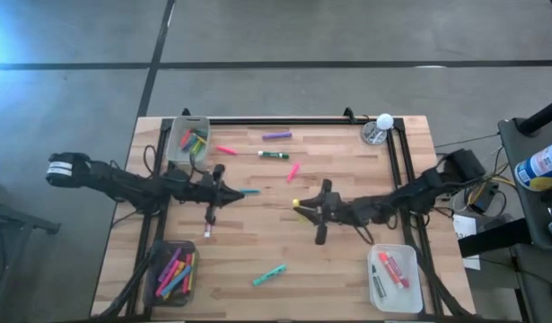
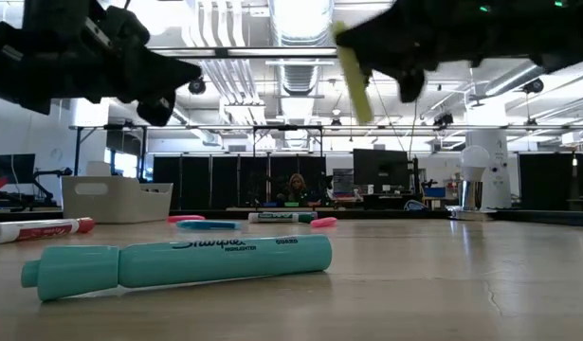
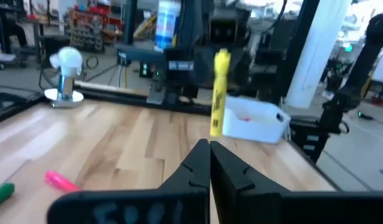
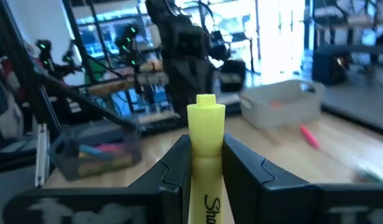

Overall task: Pick & Place Markers
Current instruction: Put the left yellow highlighter pen into the black bin

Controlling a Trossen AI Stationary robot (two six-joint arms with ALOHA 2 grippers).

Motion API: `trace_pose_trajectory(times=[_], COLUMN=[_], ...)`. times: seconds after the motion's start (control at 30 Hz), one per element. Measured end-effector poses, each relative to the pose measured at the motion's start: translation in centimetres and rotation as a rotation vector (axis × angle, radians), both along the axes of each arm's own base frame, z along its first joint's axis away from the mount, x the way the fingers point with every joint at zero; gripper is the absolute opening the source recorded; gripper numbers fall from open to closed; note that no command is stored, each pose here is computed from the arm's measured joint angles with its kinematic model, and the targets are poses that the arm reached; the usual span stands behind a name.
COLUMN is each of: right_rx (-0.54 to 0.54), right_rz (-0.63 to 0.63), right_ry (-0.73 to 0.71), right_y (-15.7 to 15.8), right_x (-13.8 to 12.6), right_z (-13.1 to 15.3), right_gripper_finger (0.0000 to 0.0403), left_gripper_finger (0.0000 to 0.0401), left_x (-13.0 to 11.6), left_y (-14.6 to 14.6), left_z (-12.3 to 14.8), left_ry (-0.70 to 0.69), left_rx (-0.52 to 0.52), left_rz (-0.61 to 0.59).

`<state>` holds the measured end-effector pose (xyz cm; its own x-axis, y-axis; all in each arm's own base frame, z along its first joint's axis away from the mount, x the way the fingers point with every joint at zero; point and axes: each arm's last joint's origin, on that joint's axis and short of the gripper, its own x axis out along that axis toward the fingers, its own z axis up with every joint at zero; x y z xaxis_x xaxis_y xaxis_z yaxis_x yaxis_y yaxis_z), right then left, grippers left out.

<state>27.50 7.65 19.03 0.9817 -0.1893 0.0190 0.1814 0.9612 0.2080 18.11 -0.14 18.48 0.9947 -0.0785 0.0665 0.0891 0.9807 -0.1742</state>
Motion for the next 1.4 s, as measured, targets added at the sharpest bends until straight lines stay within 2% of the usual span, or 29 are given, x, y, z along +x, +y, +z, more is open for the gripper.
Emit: trace_pose_trajectory(times=[0.33, 0.53, 0.8, 1.03, 1.23, 1.4], right_rx=[-0.094, -0.111, -0.12, -0.128, -0.115, -0.112], right_rz=[0.026, 0.067, 0.06, 0.062, 0.058, 0.004], right_ry=[-0.082, -0.126, -0.156, -0.15, -0.126, -0.111], right_y=[-0.5, -0.1, -0.1, -0.1, -0.1, -0.2], right_x=[5.1, 6.6, 6.6, 6.6, 6.5, 6.4], right_z=[2.0, 3.1, 3.8, 3.7, 3.4, 3.3], right_gripper_finger=[0.0066, 0.0066, 0.0066, 0.0067, 0.0098, 0.0137], left_gripper_finger=[0.0096, 0.012, 0.0121, 0.0114, 0.0054, 0.0054], left_x=[4.6, 7.2, 9.9, 11.3, 10.7, 9.9], left_y=[-1.9, -2.9, -3.7, -3.8, -3.6, -3.4], left_z=[1.3, 2.1, 3.0, 3.5, 3.4, 4.1], left_ry=[0.034, 0.033, 0.01, -0.005, 0.013, 0.064], left_rx=[0.059, 0.082, 0.1, 0.126, 0.131, 0.127], left_rz=[-0.055, -0.077, -0.08, -0.066, -0.017, 0.012])
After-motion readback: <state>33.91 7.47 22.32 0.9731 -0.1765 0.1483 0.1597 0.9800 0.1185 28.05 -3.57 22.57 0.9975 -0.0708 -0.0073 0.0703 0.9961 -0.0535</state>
